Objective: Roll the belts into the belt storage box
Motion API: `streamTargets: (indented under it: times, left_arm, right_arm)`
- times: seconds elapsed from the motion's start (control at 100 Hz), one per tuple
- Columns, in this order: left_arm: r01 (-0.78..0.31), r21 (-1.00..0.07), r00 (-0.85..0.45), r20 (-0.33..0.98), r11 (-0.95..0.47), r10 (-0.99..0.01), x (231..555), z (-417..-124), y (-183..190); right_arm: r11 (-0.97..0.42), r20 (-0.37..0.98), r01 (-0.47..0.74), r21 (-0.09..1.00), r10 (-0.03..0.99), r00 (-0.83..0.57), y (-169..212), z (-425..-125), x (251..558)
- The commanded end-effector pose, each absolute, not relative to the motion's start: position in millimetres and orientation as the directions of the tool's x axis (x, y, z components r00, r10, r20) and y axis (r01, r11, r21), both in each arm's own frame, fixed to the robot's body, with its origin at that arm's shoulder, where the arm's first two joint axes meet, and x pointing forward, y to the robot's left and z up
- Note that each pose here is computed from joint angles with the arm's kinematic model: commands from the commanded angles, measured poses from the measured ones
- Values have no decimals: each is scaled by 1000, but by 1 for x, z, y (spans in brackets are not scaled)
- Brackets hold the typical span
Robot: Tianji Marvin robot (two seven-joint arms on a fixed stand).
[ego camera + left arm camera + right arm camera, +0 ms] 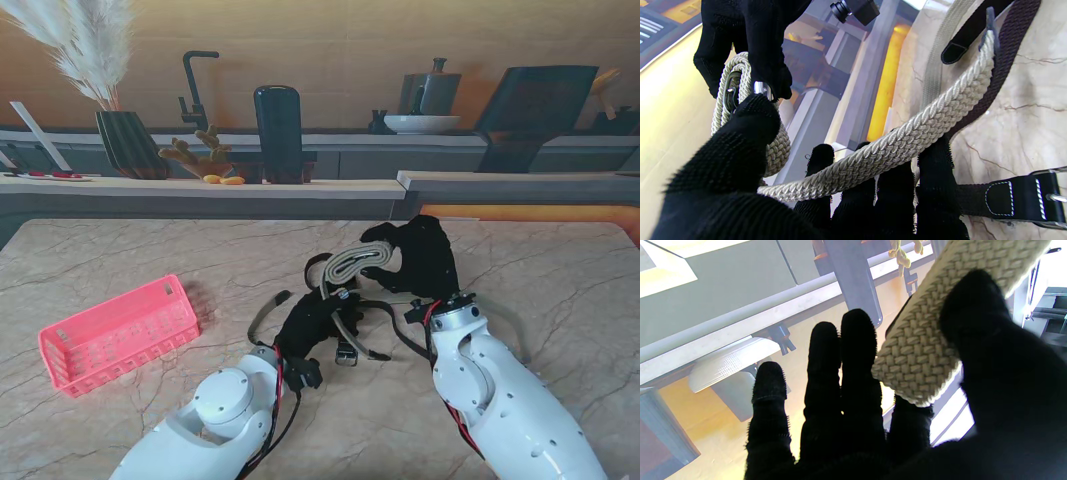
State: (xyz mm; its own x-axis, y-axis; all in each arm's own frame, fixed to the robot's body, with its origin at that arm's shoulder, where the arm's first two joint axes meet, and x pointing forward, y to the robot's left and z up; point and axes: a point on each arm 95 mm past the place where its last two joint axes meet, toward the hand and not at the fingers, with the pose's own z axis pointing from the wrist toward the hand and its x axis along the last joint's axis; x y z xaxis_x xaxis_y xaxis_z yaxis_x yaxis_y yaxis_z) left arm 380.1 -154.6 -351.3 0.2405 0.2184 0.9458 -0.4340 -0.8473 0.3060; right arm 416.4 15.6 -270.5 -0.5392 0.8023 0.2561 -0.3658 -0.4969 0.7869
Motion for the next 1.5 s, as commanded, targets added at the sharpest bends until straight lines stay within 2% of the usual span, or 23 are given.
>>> streamTargets:
  times: [0.0, 0.26, 0.44, 0.78, 1.15, 1.49]
  left_arm:
    - [-427, 341, 243, 935, -838, 257, 373, -351, -167]
    - [-394, 331, 173, 943, -857, 285, 370, -344, -183]
    - [-324, 355, 161, 934, -877, 319, 370, -340, -186]
    - [-250, 304, 94, 953, -920, 289, 376, -332, -181]
    - [-181, 265, 45, 964, -947, 261, 382, -329, -168]
    - [-152, 257, 60, 966, -954, 251, 383, -327, -161]
  right_arm:
    - [-505, 259, -360, 785, 795, -549, 25, -270, 419]
    - [-521, 296, -298, 800, 775, -559, 44, -284, 424]
    - [-530, 334, -224, 818, 754, -565, 56, -296, 425]
    - [-515, 361, -77, 854, 692, -625, 76, -320, 416]
    - [-485, 382, 29, 874, 649, -659, 76, -328, 401]
    - [-439, 359, 72, 895, 617, -701, 66, -326, 392]
